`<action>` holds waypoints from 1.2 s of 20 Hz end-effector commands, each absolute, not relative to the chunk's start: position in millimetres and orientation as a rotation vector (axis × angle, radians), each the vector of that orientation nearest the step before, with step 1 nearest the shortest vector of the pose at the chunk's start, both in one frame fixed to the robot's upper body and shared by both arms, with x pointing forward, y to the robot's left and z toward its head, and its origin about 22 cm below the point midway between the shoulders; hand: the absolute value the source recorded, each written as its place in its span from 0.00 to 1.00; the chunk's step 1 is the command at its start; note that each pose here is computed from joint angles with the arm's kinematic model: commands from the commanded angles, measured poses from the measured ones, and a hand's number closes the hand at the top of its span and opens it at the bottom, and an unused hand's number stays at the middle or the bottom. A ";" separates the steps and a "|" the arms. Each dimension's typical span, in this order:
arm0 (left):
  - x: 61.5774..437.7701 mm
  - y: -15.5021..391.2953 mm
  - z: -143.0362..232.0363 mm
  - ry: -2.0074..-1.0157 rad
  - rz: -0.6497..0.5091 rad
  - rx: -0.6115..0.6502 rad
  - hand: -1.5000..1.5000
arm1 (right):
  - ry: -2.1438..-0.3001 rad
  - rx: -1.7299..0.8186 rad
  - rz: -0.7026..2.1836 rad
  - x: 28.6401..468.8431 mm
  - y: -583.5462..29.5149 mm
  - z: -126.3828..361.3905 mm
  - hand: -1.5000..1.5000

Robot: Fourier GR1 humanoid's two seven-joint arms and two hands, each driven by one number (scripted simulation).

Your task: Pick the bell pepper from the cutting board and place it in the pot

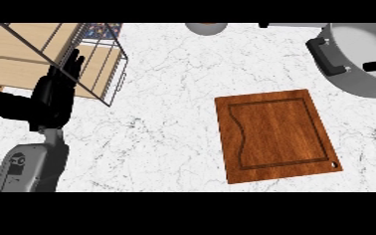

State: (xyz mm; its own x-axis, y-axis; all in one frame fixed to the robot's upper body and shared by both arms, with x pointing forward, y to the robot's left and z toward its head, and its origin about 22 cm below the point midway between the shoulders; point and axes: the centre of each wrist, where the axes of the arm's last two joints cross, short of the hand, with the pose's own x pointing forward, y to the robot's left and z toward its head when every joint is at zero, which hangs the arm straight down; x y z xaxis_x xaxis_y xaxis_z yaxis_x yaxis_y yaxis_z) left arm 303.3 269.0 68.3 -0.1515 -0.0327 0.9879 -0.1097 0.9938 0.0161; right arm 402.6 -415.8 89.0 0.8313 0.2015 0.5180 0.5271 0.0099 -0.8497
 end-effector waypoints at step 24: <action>298.3 265.7 84.4 -1.745 0.059 0.123 0.50 | -1.168 -1.604 -0.908 359.2 -436.9 78.6 0.00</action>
